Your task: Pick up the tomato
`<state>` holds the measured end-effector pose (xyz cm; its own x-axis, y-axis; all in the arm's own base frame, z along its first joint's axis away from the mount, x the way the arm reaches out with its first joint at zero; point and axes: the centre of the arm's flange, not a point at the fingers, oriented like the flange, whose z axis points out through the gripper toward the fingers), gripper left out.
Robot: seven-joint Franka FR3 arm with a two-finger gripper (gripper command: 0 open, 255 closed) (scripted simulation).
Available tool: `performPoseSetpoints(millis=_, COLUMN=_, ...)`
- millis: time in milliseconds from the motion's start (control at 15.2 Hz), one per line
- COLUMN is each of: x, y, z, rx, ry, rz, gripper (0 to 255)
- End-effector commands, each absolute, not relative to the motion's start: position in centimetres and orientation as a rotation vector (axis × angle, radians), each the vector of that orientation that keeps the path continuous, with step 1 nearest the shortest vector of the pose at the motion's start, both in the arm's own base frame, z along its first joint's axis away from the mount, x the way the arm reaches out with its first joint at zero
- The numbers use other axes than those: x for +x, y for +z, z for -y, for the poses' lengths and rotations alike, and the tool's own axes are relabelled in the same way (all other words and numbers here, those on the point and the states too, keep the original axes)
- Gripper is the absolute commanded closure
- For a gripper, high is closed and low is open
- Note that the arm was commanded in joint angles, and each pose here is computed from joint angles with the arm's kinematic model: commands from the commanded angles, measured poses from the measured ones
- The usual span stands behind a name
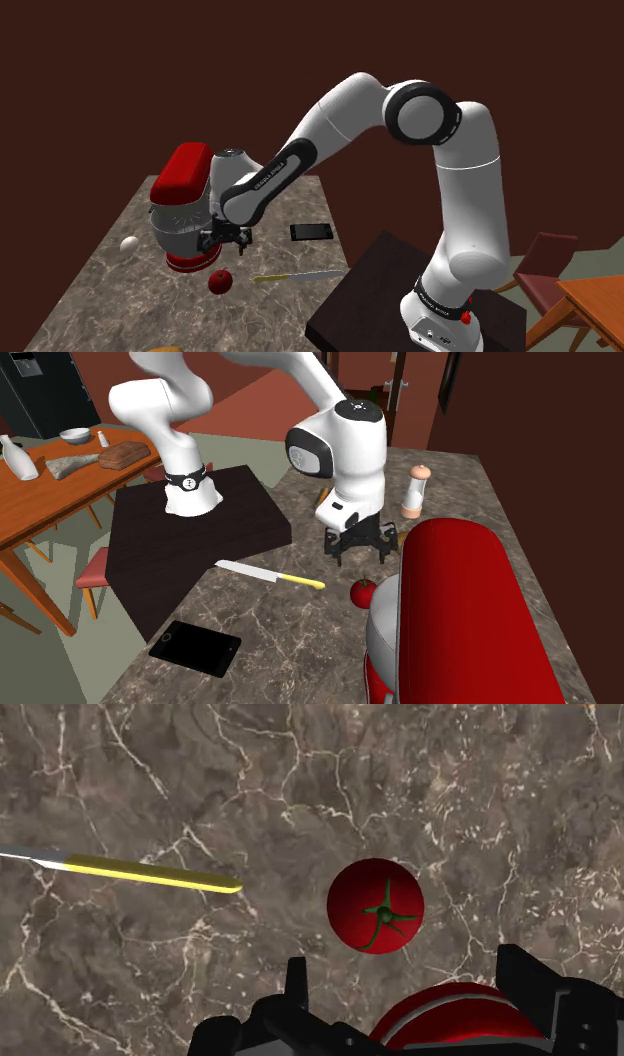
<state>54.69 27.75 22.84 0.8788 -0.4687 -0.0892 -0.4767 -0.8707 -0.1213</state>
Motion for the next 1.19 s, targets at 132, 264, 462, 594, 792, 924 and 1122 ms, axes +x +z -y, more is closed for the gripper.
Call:
performPoseSetpoints(millis=132, x=56.0, y=19.8, z=-29.4, rx=-2.900, ry=0.097, rz=-0.765, gripper=0)
performPoseSetpoints(millis=264, x=56.0, y=18.8, z=-29.4, rx=-2.900, ry=0.097, rz=-0.765, gripper=0)
performPoseSetpoints(millis=462, x=56.0, y=17.2, z=-29.4, rx=-2.900, ry=0.097, rz=-0.765, gripper=0)
performPoseSetpoints(millis=594, x=56.0, y=16.3, z=-29.4, rx=-2.900, ry=0.097, rz=-0.765, gripper=0)
performPoseSetpoints(millis=792, x=56.1, y=16.3, z=-29.3, rx=-2.900, ry=0.097, rz=-0.766, gripper=255)
performPoseSetpoints(millis=924, x=56.1, y=16.3, z=-29.3, rx=-2.900, ry=0.097, rz=-0.766, gripper=255)
performPoseSetpoints(millis=1122, x=56.0, y=16.4, z=-29.3, rx=-2.900, ry=0.097, rz=-0.766, gripper=255)
